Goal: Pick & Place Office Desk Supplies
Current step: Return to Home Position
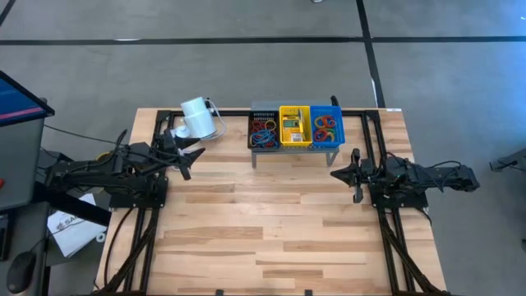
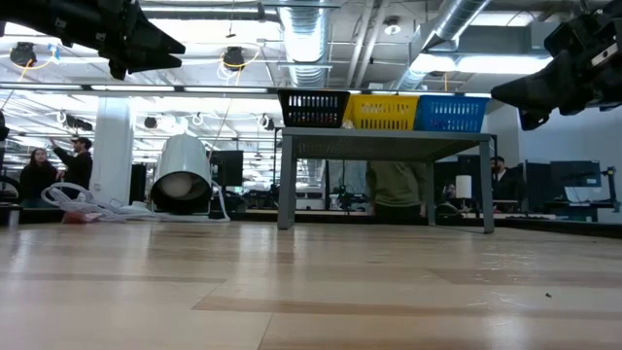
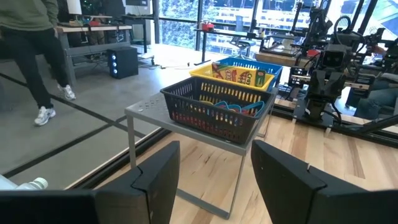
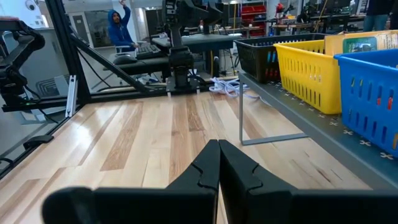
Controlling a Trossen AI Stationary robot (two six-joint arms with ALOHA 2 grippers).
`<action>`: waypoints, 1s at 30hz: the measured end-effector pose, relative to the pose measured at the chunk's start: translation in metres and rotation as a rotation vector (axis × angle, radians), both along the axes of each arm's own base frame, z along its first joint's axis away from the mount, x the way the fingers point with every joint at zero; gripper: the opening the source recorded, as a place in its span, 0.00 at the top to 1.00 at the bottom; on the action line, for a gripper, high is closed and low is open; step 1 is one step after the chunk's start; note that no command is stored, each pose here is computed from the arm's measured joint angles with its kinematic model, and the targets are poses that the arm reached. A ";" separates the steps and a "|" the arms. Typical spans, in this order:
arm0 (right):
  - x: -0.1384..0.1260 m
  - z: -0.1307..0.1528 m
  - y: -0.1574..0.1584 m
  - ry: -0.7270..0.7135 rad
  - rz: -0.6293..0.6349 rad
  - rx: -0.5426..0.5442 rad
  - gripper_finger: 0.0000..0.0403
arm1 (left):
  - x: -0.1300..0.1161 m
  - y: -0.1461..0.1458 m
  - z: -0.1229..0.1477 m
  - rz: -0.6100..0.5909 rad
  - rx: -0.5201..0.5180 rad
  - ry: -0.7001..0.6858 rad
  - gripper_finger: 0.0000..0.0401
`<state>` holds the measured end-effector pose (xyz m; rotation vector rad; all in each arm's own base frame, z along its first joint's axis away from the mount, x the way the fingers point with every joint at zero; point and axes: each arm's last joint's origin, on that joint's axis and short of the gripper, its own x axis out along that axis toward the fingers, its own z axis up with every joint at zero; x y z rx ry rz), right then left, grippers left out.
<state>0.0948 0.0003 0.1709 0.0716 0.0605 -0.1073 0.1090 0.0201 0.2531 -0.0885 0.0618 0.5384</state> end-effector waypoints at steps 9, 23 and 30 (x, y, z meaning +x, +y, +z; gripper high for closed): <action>0.000 0.000 0.000 0.000 -0.001 0.000 1.00 | -0.011 -0.001 0.003 -0.017 0.004 -0.070 0.51; 0.000 0.000 0.000 0.000 -0.002 0.000 1.00 | -0.033 -0.005 -0.028 -0.088 0.011 -0.183 0.51; 0.000 0.000 0.000 -0.004 -0.003 0.000 1.00 | -0.033 -0.005 -0.028 -0.096 0.012 -0.189 0.51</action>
